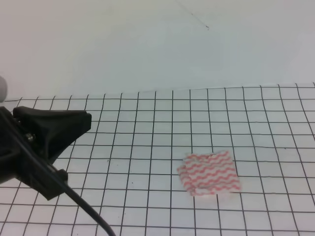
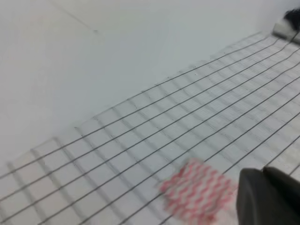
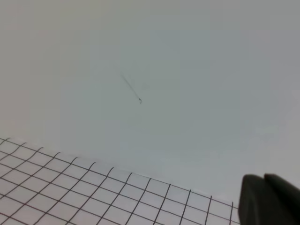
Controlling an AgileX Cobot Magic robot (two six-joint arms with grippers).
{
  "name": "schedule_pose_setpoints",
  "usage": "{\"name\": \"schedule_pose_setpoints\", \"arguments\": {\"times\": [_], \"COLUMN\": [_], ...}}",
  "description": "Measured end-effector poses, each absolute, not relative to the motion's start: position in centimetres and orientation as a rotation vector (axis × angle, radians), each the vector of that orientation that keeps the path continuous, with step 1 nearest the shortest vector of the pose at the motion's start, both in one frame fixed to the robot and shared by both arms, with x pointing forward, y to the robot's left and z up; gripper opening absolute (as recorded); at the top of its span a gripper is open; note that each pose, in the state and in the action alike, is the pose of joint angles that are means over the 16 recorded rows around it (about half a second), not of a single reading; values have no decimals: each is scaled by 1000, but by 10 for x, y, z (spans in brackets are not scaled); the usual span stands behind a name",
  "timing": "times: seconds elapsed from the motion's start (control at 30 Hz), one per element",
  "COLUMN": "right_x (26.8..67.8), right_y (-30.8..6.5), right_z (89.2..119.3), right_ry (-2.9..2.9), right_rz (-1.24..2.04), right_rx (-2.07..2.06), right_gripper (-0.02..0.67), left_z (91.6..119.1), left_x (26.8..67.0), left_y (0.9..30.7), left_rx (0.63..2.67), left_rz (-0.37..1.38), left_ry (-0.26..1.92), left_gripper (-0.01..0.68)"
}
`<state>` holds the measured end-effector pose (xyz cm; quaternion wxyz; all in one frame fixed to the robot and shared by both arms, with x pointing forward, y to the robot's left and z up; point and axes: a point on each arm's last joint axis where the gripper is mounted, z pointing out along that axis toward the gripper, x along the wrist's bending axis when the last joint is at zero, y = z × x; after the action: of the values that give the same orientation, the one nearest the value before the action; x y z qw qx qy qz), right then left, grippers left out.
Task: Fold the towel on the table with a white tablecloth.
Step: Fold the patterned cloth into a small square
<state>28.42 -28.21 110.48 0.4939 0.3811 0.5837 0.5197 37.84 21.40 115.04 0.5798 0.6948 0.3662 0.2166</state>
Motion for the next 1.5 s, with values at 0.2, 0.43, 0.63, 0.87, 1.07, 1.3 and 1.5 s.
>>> {"name": "schedule_pose_setpoints", "arguments": {"times": [0.2,0.43,0.63,0.87,1.07,1.3,1.5], "right_x": [284,284,284,284,284,285,285], "right_y": [-282,-282,-282,-282,-282,-282,-282], "right_z": [1105,1105,1105,1105,1105,1105,1105], "right_ry": [1415,1415,1415,1415,1415,1417,1420], "right_rz": [1262,1265,1267,1268,1268,1267,1265], "right_rx": [925,928,929,929,929,930,931], "right_gripper": [-1,-1,-1,-1,-1,-1,-1], "left_z": [1139,1104,1055,1006,982,965,959], "left_x": [370,337,311,296,293,293,292], "left_y": [232,260,274,280,284,290,295], "left_rx": [1569,1443,1395,1376,1332,1277,1245], "left_rz": [646,815,871,869,841,846,874], "left_ry": [956,1014,1014,1027,1109,1268,1377], "left_gripper": [0,0,0,0,0,0,0]}}
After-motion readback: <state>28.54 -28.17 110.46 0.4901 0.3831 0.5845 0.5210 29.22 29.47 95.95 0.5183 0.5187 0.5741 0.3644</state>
